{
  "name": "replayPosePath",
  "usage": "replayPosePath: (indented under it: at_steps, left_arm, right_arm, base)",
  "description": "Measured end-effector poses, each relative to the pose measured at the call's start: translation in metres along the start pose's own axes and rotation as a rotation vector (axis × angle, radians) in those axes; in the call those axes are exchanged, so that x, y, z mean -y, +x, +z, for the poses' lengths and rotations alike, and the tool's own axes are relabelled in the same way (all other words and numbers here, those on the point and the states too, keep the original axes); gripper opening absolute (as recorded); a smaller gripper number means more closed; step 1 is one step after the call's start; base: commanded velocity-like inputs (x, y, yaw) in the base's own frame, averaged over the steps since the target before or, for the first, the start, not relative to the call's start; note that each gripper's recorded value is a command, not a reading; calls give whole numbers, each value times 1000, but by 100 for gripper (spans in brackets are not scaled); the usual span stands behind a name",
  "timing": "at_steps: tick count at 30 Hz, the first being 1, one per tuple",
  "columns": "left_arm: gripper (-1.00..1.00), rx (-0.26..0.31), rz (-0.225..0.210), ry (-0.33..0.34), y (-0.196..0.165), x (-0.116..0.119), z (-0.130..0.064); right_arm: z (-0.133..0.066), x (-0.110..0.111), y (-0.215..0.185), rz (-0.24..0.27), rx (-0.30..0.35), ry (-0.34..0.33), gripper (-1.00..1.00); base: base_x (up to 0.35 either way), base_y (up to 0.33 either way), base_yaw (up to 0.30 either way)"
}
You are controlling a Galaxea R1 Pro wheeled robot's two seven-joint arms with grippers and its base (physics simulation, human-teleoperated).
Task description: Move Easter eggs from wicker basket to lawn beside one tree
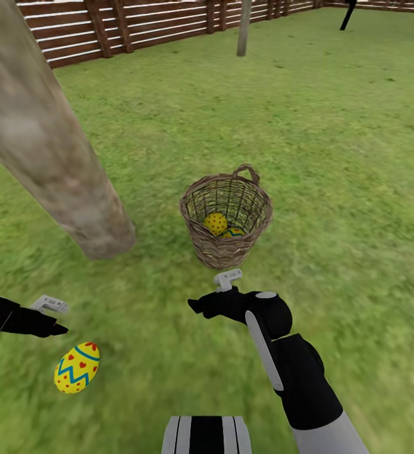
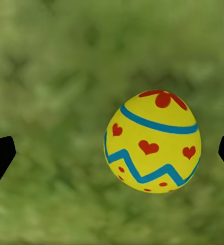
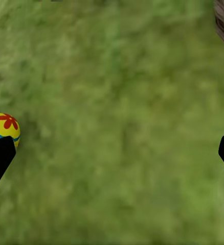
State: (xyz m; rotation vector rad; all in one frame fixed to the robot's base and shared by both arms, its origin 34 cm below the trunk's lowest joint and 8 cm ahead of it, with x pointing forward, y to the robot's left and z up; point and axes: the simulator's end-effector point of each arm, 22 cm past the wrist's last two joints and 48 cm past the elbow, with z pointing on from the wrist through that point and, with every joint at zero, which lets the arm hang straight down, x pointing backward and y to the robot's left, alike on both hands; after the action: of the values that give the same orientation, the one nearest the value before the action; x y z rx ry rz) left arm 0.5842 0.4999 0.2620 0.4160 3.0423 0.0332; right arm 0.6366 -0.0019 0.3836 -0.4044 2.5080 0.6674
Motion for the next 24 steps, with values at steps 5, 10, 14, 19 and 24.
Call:
replayPosePath:
  at_steps: [5,10,14,19,24]
  left_arm:
    - [100,20,0,-6,-5,-2,-10]
    - [100,38,-1,-11,-10,-3,-21]
    - [100,55,-1,-13,-14,-4,-30]
    - [100,93,9,-24,-27,-4,-46]
    - [100,191,58,-61,-62,-2,-83]
  right_arm:
    - [-7,-7,-8,-18,15,-2,100]
    - [-14,-19,-14,-51,27,-9,100]
    - [-20,-23,-20,-62,39,-7,100]
    - [-29,-27,-28,-73,56,-3,100]
    - [-37,-31,-35,-84,74,1,100]
  base:
    - [0,0,0]
    - [0,0,0]
    - [0,0,0]
    - [0,0,0]
    - [0,0,0]
